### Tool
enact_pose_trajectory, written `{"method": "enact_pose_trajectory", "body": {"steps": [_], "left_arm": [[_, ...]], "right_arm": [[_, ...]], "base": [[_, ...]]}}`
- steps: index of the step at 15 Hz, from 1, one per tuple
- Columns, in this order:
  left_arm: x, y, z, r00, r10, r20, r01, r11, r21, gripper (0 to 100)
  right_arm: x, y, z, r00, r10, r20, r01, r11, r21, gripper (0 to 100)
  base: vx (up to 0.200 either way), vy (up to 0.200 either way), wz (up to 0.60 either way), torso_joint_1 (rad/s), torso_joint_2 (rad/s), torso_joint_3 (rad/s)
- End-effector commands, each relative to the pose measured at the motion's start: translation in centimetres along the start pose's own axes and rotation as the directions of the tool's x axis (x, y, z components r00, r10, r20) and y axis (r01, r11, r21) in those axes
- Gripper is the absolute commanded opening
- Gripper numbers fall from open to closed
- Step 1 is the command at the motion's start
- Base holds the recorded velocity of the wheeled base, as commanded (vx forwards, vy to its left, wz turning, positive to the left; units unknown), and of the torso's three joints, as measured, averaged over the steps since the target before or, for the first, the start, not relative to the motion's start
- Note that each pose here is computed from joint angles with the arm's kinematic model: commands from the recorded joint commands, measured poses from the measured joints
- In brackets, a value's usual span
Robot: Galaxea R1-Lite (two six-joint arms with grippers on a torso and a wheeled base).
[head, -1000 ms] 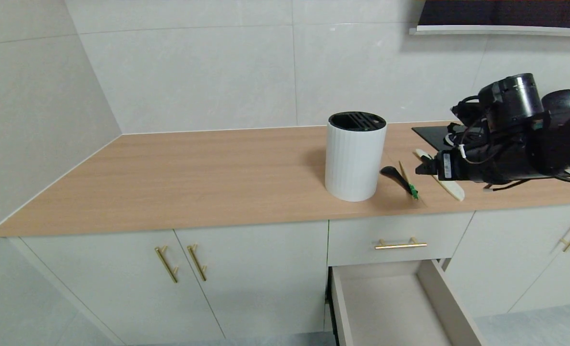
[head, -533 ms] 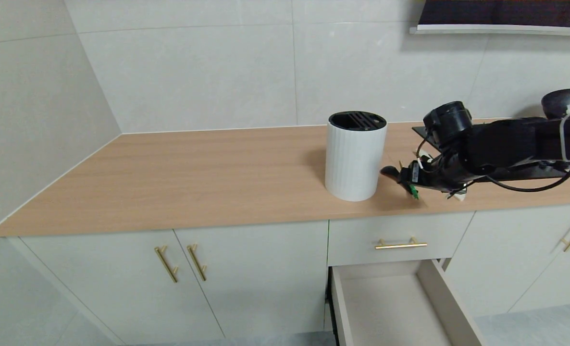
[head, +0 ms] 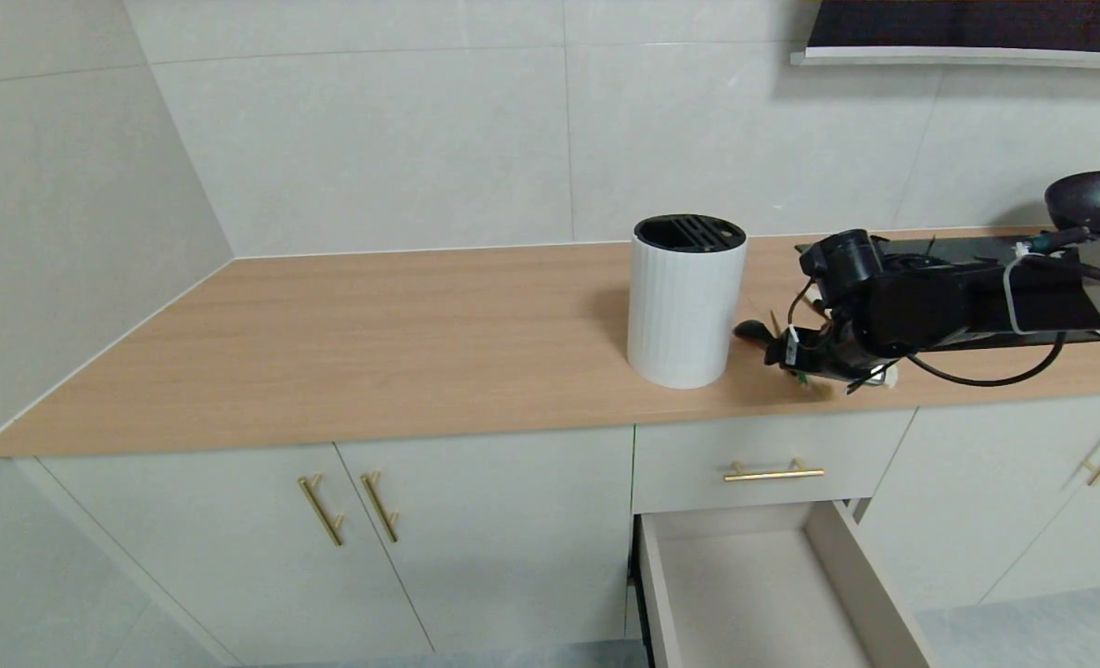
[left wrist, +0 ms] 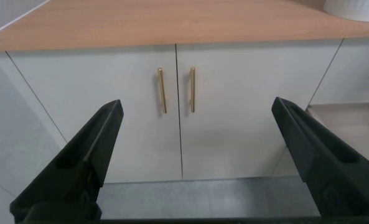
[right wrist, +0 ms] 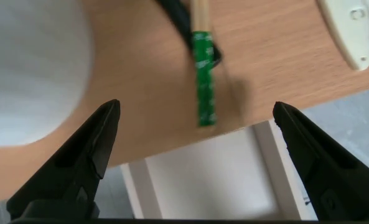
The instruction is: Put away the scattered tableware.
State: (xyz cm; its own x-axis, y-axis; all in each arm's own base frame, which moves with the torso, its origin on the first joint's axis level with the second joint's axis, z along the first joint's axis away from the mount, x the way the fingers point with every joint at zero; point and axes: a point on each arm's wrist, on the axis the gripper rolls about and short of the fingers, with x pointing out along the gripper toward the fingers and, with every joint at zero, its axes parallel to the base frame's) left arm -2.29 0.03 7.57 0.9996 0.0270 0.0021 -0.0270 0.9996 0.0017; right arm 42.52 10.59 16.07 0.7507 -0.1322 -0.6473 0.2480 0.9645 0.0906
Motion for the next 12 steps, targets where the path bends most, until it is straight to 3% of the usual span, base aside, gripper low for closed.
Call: {"method": "enact_pose_trajectory", "body": {"steps": [1,12], "left_arm": [[0.0,0.0,0.0,1.000,0.001,-0.001,-0.001,1.000,0.000,100],[0.0,0.0,0.0,1.000,0.001,-0.001,-0.001,1.000,0.000,100]], "right_arm": [[0.9,0.1,-0.4,1.000,-0.007,-0.009,0.006,1.000,-0.003,100],[2.6,-0.3,-0.5,0.999,-0.040,0.009,0.040,0.999,0.008,100]], "base": [[0.000,0.000,0.00,0.000,0.00,0.000],[0.000,0.000,0.00,0.000,0.00,0.000]]}}
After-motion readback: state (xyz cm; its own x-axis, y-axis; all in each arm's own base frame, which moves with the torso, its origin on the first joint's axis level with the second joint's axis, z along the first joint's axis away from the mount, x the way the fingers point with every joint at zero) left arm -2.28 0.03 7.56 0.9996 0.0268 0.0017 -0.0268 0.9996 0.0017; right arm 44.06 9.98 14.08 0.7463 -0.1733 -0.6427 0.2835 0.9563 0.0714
